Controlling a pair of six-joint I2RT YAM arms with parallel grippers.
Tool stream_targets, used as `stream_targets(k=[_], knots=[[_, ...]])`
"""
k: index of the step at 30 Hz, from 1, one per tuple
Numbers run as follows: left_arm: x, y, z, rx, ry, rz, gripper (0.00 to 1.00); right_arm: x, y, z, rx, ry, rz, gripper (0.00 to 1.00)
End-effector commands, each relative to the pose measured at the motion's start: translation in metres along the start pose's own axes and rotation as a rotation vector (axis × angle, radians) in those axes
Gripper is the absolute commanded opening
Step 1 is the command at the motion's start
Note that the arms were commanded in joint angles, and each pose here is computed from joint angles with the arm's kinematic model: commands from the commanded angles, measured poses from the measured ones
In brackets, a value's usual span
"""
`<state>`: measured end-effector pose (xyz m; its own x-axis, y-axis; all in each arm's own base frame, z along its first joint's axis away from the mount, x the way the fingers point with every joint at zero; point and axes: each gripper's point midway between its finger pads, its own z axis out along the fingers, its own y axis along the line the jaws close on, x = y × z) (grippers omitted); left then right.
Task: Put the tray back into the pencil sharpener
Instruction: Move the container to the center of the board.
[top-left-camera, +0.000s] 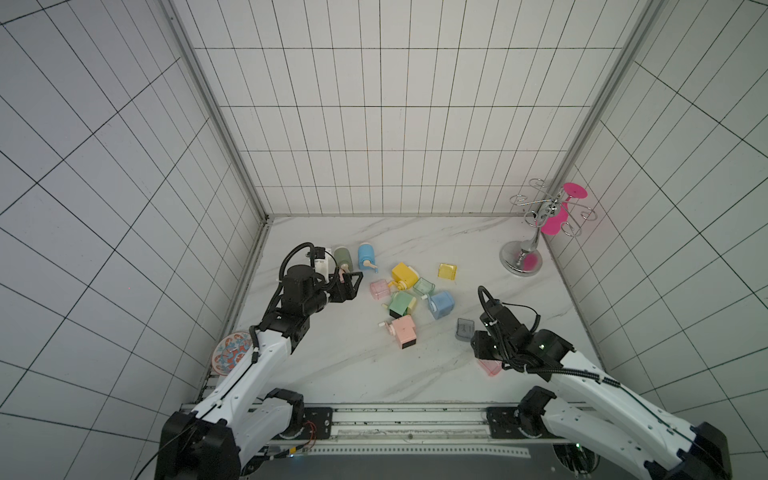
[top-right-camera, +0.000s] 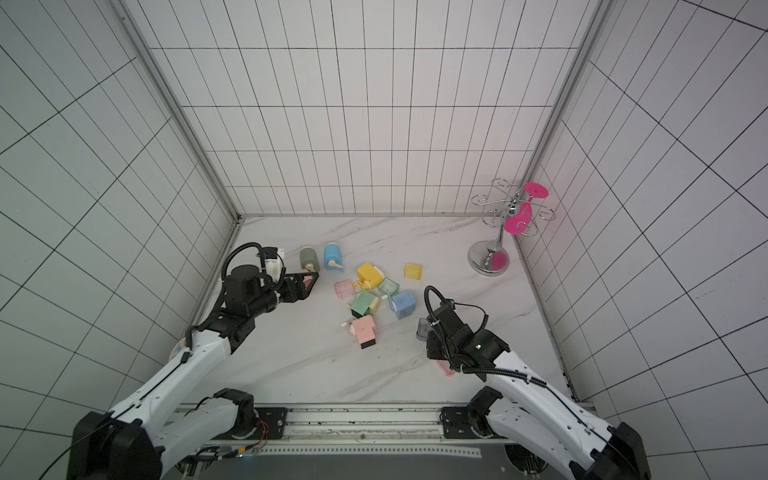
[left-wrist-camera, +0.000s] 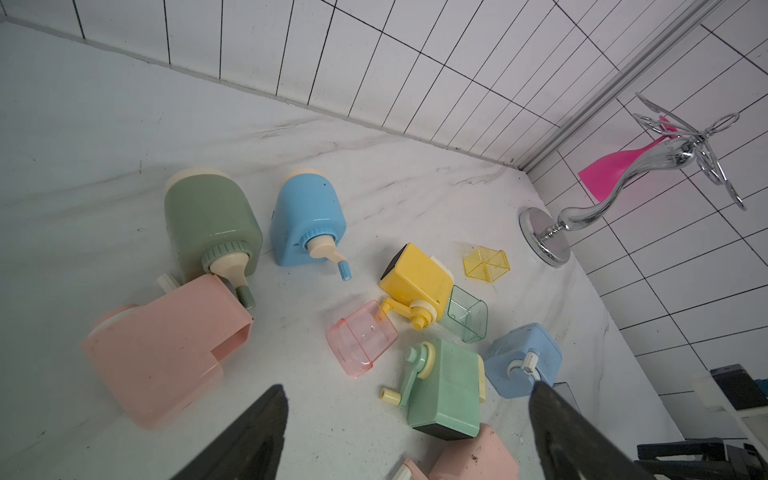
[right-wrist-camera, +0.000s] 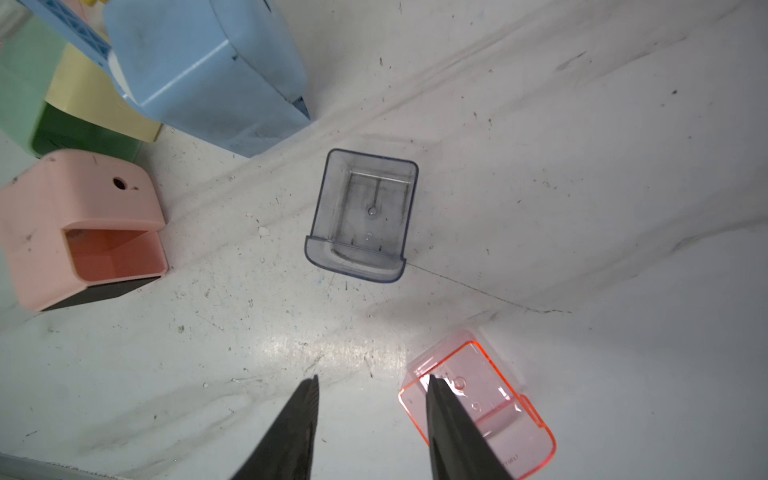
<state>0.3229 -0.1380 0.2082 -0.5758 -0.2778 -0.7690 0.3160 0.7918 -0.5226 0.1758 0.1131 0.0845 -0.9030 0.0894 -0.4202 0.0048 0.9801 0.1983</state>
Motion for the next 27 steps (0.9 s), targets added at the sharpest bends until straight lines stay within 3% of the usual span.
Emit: stream_targets(k=[1,8,12,18,27], knots=[[0.0,-0.004,0.002,0.034,-0.001,-0.018,0.92,0.022,-0.007,0.016,0.026,0.089,0.045,0.49],[0.005,-0.009,0.007,0.074,0.033,-0.036,0.91,0.034,-0.014,0.029,0.052,0.112,0.079,0.54],[0.004,-0.009,0.008,0.077,0.028,-0.038,0.91,0.043,-0.004,0.036,0.006,0.161,0.069,0.49],[0.003,-0.01,0.009,0.084,0.027,-0.044,0.9,0.054,0.016,0.045,-0.027,0.224,-0.006,0.43],[0.005,-0.01,0.01,0.086,0.033,-0.036,0.9,0.065,0.074,0.05,-0.151,0.256,-0.159,0.4]])
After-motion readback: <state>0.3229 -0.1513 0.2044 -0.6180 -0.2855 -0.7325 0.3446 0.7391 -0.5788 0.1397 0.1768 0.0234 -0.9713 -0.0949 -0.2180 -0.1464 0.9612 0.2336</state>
